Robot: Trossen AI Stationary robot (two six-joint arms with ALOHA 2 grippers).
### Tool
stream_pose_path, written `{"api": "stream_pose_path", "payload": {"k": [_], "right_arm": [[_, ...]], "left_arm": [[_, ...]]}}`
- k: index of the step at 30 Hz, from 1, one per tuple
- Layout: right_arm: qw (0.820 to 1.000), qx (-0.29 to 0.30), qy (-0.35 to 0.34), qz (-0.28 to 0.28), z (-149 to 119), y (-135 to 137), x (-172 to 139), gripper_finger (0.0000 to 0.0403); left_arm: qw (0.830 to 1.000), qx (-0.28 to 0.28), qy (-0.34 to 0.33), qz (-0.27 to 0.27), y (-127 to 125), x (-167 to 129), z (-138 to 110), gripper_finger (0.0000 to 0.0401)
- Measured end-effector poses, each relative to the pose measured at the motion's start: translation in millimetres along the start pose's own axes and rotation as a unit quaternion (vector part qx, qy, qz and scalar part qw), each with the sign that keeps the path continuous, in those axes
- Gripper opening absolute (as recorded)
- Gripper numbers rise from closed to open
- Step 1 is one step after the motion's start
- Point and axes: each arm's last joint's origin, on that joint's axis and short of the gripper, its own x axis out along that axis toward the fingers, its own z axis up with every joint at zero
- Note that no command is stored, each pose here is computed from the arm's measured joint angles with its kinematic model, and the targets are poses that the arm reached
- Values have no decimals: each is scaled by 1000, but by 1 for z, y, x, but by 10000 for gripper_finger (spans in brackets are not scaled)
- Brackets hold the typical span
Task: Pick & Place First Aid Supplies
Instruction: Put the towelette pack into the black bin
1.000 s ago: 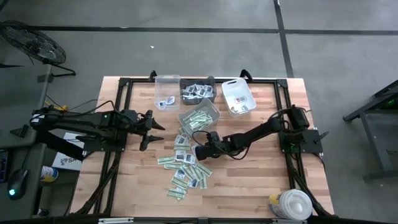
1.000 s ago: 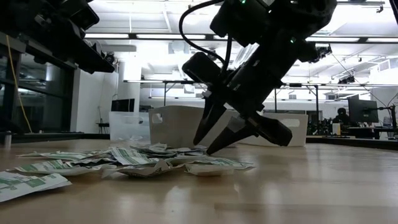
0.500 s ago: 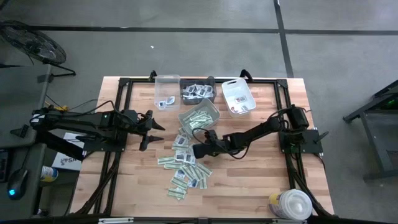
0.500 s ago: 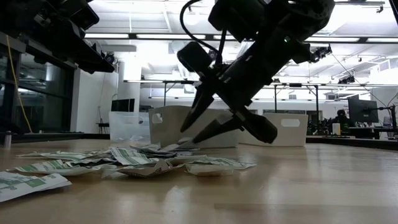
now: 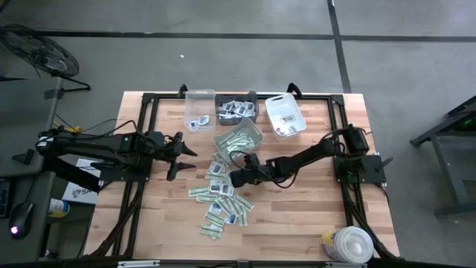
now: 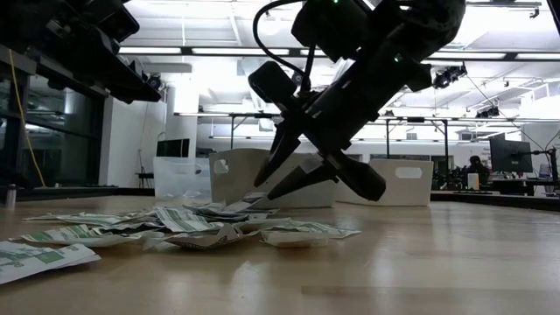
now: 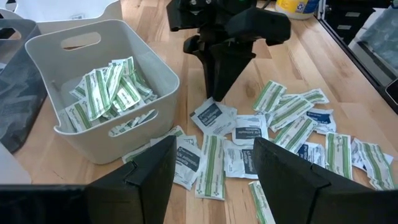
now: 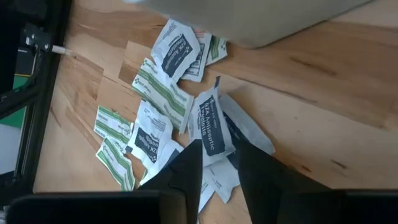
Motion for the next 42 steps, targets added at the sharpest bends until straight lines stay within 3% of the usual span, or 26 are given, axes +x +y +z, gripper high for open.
{"api": "stream_pose_path", "payload": {"k": [10, 29, 35, 42], "right_arm": [[1000, -21, 14, 4, 6, -1, 1, 4], [997, -41, 7, 60, 11, 15, -10, 0], [993, -75, 7, 94, 20, 30, -30, 0], [975, -165, -5, 150, 35, 49, -62, 0]], "left_arm": [[1000, 1, 0, -1, 0, 0, 0, 215], [1000, 1, 0, -1, 0, 0, 0, 215], [1000, 1, 0, -1, 0, 0, 0, 215], [1000, 1, 0, -1, 0, 0, 0, 215]]}}
